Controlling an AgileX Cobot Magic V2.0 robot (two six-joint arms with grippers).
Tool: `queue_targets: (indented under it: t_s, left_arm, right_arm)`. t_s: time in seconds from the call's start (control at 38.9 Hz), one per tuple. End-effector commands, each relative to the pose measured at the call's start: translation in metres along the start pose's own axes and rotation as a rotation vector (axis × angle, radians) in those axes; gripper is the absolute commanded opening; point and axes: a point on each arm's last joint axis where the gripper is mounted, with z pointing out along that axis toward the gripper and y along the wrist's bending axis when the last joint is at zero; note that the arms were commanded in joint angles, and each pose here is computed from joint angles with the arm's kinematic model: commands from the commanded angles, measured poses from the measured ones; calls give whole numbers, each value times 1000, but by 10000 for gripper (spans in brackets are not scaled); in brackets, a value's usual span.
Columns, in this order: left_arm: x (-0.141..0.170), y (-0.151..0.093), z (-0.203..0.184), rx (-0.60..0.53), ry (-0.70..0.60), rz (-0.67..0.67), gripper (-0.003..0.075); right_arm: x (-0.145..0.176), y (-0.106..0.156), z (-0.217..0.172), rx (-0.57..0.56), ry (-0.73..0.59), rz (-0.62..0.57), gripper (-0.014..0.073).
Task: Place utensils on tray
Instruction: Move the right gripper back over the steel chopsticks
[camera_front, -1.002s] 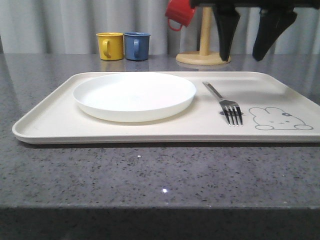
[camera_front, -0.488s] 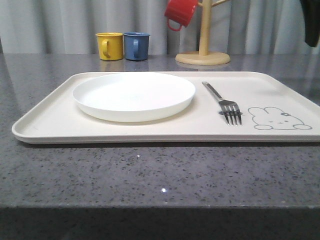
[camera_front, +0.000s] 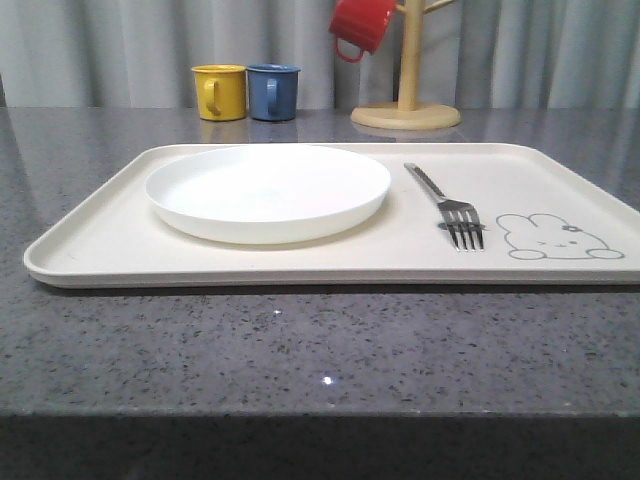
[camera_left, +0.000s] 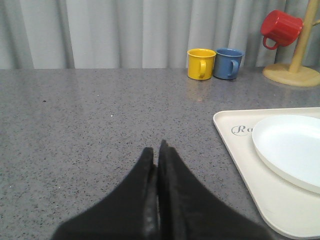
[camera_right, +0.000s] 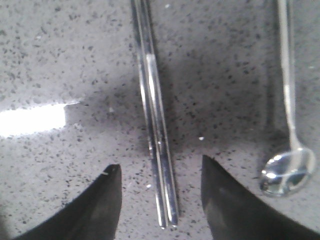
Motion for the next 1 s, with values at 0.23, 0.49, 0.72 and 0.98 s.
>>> queue_targets:
  t_s: [0.23, 0.49, 0.72, 0.98]
  left_arm:
    - [-15, -1, -2, 4, -97, -18, -18]
    - [-15, -1, -2, 4, -97, -18, -18]
    - [-15, -1, -2, 4, -97, -18, -18]
    - [-15, -1, -2, 4, -97, -18, -18]
  right_arm:
    - [-7, -2, 1, -13, -32, -18, 391]
    - [-10, -4, 8, -5, -20, -16, 356]
    - [-10, -7, 9, -4, -14, -6, 210]
    - [-11, -6, 21, -3, 38, -5, 203]
